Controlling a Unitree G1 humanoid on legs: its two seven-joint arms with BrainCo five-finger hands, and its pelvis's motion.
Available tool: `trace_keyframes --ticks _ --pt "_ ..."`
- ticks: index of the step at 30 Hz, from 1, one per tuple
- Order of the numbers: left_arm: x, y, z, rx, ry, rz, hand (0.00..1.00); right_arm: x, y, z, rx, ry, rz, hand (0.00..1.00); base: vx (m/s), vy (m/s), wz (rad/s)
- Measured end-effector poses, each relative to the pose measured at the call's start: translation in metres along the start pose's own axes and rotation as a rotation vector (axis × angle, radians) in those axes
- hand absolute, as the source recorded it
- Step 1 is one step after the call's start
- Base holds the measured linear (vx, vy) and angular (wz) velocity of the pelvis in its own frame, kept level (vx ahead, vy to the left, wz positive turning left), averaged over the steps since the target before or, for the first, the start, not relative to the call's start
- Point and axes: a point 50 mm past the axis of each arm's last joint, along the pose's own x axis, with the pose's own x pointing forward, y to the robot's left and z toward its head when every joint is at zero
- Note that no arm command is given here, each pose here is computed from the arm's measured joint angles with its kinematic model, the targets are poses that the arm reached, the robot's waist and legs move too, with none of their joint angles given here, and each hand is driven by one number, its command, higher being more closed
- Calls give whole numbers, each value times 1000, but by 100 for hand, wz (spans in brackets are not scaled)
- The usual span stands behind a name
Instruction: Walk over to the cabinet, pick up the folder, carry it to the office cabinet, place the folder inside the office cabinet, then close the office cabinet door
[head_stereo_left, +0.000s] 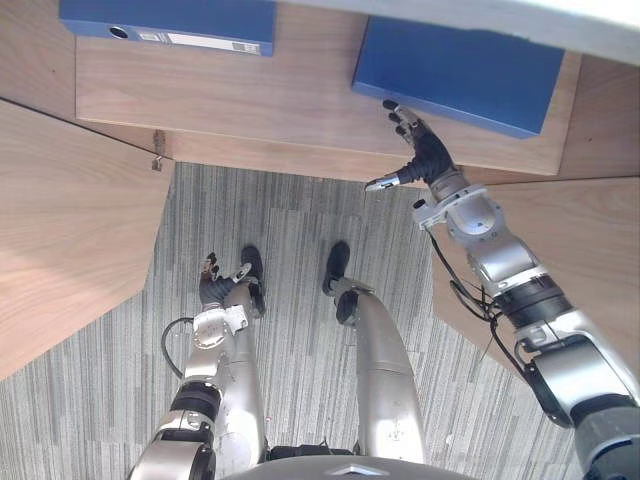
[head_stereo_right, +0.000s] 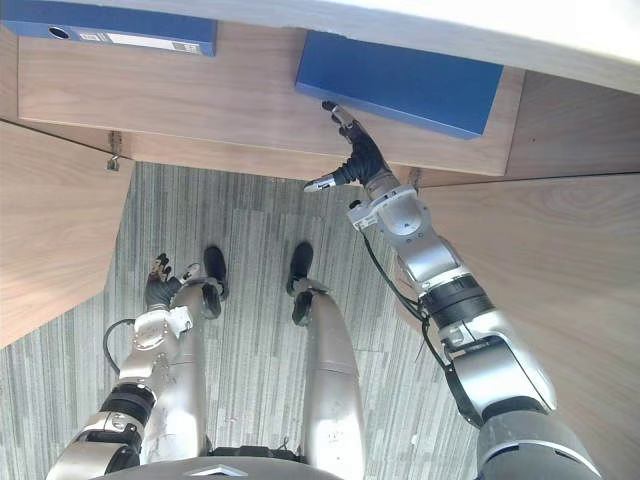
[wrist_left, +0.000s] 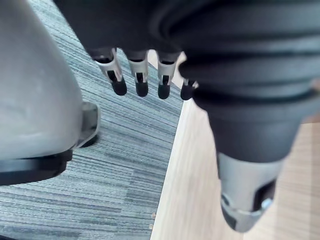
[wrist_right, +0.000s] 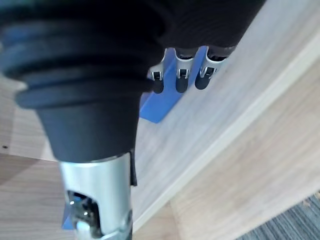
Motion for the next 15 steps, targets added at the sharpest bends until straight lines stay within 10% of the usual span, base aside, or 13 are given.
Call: trace_keyframes --ticks 1,2,15 --pt "0 0 0 10 -3 -5 0 -4 -6 4 -24 -21 -48 0 0 0 0" --pt "0 0 0 13 -4 -7 0 -6 -9 5 -32 -30 -73 100 0 0 0" --pt "0 4 12 39 -78 42 0 -22 18 30 -186 -130 -411 100 -2 -1 0"
